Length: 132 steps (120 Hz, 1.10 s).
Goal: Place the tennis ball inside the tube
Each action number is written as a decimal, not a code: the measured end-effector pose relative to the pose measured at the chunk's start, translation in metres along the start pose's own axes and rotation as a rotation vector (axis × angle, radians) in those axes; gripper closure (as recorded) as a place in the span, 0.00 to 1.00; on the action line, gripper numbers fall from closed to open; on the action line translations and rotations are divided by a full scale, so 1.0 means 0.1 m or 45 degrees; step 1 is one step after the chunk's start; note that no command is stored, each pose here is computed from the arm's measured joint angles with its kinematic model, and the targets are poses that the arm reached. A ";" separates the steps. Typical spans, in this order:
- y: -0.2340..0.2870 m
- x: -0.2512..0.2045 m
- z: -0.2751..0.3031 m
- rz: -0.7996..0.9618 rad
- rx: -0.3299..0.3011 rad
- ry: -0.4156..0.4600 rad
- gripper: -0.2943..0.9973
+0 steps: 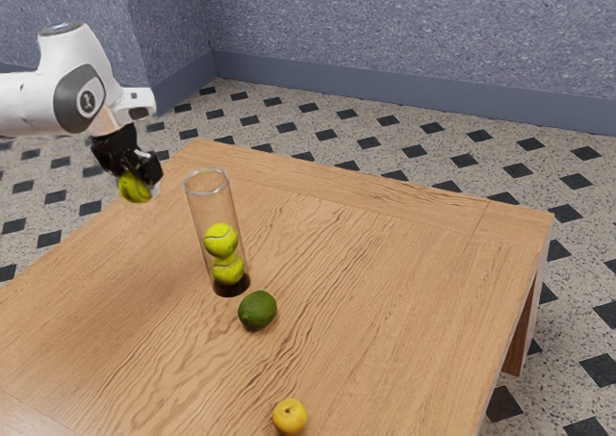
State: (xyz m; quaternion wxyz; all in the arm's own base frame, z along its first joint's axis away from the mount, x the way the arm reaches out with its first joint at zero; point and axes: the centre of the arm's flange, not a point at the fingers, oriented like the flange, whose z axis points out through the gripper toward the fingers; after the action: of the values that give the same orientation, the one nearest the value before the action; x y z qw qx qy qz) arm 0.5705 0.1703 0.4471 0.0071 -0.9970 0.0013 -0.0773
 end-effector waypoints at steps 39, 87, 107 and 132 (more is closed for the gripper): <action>0.88 0.32 -0.67 0.074 -0.025 -0.155 0.42; 1.24 0.52 -0.71 0.024 0.011 -0.208 0.42; 1.41 0.62 -0.65 0.021 0.010 -0.212 0.39; 1.39 0.64 -0.63 -0.020 0.011 -0.217 0.29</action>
State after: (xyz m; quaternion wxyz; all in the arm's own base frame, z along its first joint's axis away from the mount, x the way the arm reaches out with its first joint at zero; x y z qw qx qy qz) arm 0.6235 0.0307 0.5168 0.0107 -0.9999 -0.0076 0.0078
